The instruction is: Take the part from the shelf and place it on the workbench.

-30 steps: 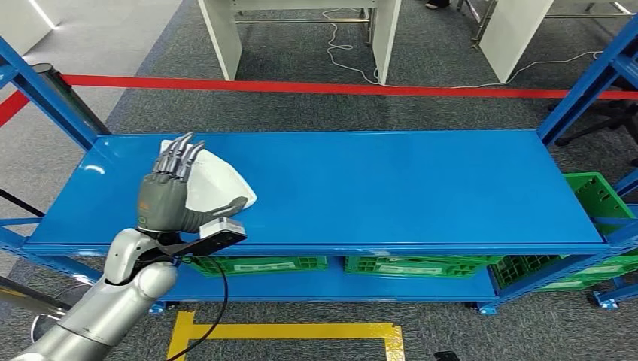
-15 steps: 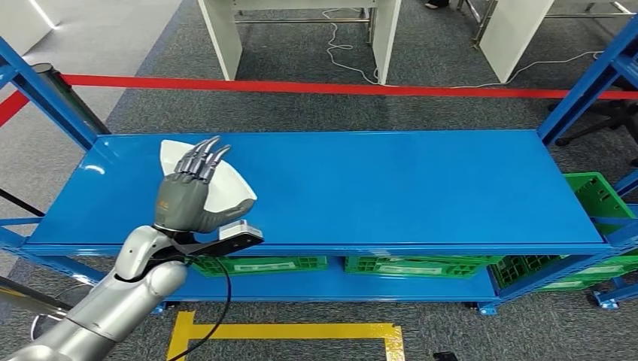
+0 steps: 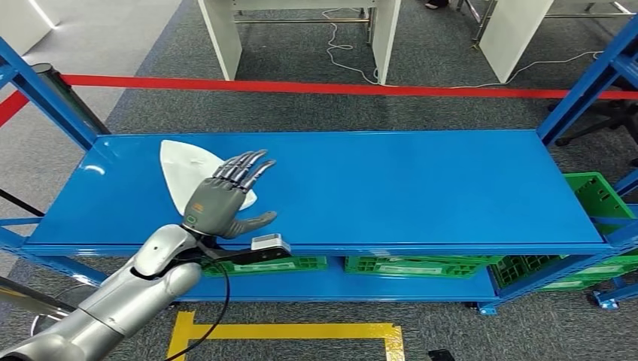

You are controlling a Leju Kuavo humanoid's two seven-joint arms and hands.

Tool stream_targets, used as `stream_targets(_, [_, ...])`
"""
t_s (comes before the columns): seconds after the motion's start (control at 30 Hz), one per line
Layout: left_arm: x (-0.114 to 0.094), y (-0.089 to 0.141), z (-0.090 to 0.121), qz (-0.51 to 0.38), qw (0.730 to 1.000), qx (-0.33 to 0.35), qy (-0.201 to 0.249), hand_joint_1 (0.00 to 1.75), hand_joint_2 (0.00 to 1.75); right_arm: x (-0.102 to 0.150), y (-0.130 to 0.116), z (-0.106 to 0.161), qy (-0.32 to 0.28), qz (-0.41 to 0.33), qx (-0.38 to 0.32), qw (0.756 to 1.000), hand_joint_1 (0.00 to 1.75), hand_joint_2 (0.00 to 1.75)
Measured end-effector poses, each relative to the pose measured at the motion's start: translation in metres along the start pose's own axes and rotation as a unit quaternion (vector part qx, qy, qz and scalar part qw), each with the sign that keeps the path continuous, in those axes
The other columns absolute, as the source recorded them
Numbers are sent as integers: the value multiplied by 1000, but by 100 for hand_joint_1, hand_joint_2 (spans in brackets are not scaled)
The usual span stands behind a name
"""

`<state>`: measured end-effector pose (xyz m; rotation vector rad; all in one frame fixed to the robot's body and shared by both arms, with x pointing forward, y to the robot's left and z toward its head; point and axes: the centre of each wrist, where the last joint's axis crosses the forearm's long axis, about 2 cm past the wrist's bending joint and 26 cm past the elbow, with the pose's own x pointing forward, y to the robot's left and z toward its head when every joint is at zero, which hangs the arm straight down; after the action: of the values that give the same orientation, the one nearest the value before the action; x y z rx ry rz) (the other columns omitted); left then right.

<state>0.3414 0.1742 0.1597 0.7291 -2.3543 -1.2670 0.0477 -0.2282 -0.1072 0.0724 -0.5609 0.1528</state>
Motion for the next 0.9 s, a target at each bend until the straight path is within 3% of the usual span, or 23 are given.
stream_targets(0.3, [10, -12, -2, 127, 989, -70, 10, 0, 175, 0, 0, 0, 2, -2, -3, 1000, 0, 0])
stream_targets(0.9, [12, -9, -2, 149, 985, -82, 5, 0, 175, 0, 1, 0, 4, 2, -5, 1000, 0, 0])
